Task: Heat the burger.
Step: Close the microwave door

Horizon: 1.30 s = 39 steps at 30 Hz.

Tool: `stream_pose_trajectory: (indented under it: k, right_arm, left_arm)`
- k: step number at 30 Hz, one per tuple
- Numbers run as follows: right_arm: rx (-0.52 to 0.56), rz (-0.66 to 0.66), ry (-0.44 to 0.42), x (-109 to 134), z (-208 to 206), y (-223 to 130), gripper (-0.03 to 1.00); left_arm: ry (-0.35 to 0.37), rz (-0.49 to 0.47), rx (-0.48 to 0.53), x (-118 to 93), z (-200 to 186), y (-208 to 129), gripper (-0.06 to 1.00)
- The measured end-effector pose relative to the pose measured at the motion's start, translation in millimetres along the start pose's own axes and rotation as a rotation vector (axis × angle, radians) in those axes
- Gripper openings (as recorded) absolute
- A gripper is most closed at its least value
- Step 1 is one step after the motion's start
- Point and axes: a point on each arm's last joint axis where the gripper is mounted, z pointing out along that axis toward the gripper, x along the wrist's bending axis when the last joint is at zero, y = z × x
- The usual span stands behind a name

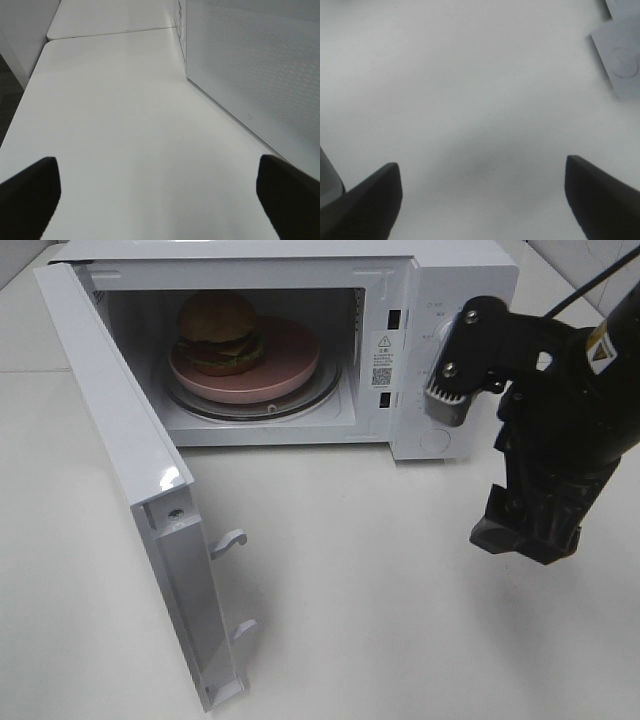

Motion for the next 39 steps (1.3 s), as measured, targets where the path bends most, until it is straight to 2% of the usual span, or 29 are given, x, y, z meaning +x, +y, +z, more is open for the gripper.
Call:
stream_pose_trajectory:
  k: [1, 2, 3, 4, 5, 6, 7, 8, 9, 11, 12, 13, 14, 15, 17, 19, 23, 28, 30, 33, 34, 36, 38, 39]
  right_arm:
    - [0.01, 0.115, -0.01, -7.5, 0.2, -6.3, 0.87]
    - [0.017, 0.171, -0.015, -11.6, 0.6, -10.0, 0.87]
    - [0.017, 0.171, -0.015, -11.6, 0.6, -10.0, 0.87]
    - [0.023, 0.275, -0.029, -20.5, 0.5, -16.6, 0.87]
    - [0.026, 0.317, -0.035, -24.2, 0.3, -19.6, 0.87]
    - [0.026, 0.317, -0.035, -24.2, 0.3, -19.6, 0.87]
    - [0.033, 0.427, -0.05, -32.9, 0.4, -26.8, 0.87]
    - [0.034, 0.482, -0.056, -36.2, 0.2, -29.8, 0.87]
    - [0.034, 0.482, -0.056, -36.2, 0.2, -29.8, 0.87]
    - [0.044, 0.645, -0.079, -48.0, -0.1, -41.2, 0.86]
    - [0.044, 0.645, -0.079, -48.0, -0.1, -41.2, 0.86]
    - [0.051, 0.74, -0.095, -55.0, -0.4, -48.9, 0.86]
    - [0.051, 0.74, -0.095, -55.0, -0.4, -48.9, 0.86]
    - [0.064, 0.818, -0.112, -60.5, -0.9, -56.2, 0.86]
    - [0.077, 0.859, -0.121, -63.4, -1.2, -60.9, 0.85]
    - [0.113, 0.968, -0.146, -71.7, -2.6, -75.6, 0.85]
    - [0.151, 1.049, -0.169, -79.3, -5.0, -91.7, 0.84]
    - [0.152, 1.064, -0.179, -75.3, -12.4, -98.2, 0.83]
    - [0.138, 1.067, -0.184, -56.8, -19.3, -108.7, 0.82]
    - [0.127, 1.067, -0.19, -51.5, -22.7, -111.6, 0.81]
    - [0.114, 1.069, -0.196, -38.7, -26.7, -119.1, 0.81]
    - [0.055, 1.072, -0.225, -20.8, -39.6, -128.8, 0.8]
    - [0.037, 1.075, -0.232, -15.5, -42.6, -131.5, 0.8]
    - [-0.012, 1.08, -0.255, -5.6, -51.6, -136.5, 0.79]
  left_arm:
    - [0.0, 0.0, 0.0, 0.0, 0.0, 0.0, 0.99]
    - [0.0, 0.0, 0.0, 0.0, 0.0, 0.0, 0.99]
    - [0.0, 0.0, 0.0, 0.0, 0.0, 0.0, 0.99]
    - [0.0, 0.0, 0.0, 0.0, 0.0, 0.0, 0.99]
    - [0.0, 0.0, 0.0, 0.0, 0.0, 0.0, 0.99]
    - [0.0, 0.0, 0.0, 0.0, 0.0, 0.0, 0.99]
    - [0.0, 0.0, 0.0, 0.0, 0.0, 0.0, 0.99]
    - [0.0, 0.0, 0.0, 0.0, 0.0, 0.0, 0.99]
    - [0.0, 0.0, 0.0, 0.0, 0.0, 0.0, 0.99]
    - [0.0, 0.0, 0.0, 0.0, 0.0, 0.0, 0.99]
    - [0.0, 0.0, 0.0, 0.0, 0.0, 0.0, 0.99]
    - [0.0, 0.0, 0.0, 0.0, 0.0, 0.0, 0.99]
    - [0.0, 0.0, 0.0, 0.0, 0.0, 0.0, 0.99]
    - [0.0, 0.0, 0.0, 0.0, 0.0, 0.0, 0.99]
    - [0.0, 0.0, 0.0, 0.0, 0.0, 0.0, 0.99]
    - [0.0, 0.0, 0.0, 0.0, 0.0, 0.0, 0.99]
    - [0.0, 0.0, 0.0, 0.0, 0.0, 0.0, 0.99]
    - [0.0, 0.0, 0.0, 0.0, 0.0, 0.0, 0.99]
    - [0.0, 0.0, 0.0, 0.0, 0.0, 0.0, 0.99]
    - [0.0, 0.0, 0.0, 0.0, 0.0, 0.0, 0.99]
    - [0.0, 0.0, 0.0, 0.0, 0.0, 0.0, 0.99]
    - [0.0, 0.0, 0.0, 0.0, 0.0, 0.0, 0.99]
    - [0.0, 0.0, 0.0, 0.0, 0.0, 0.0, 0.99]
    - [0.0, 0.0, 0.0, 0.0, 0.0, 0.0, 0.99]
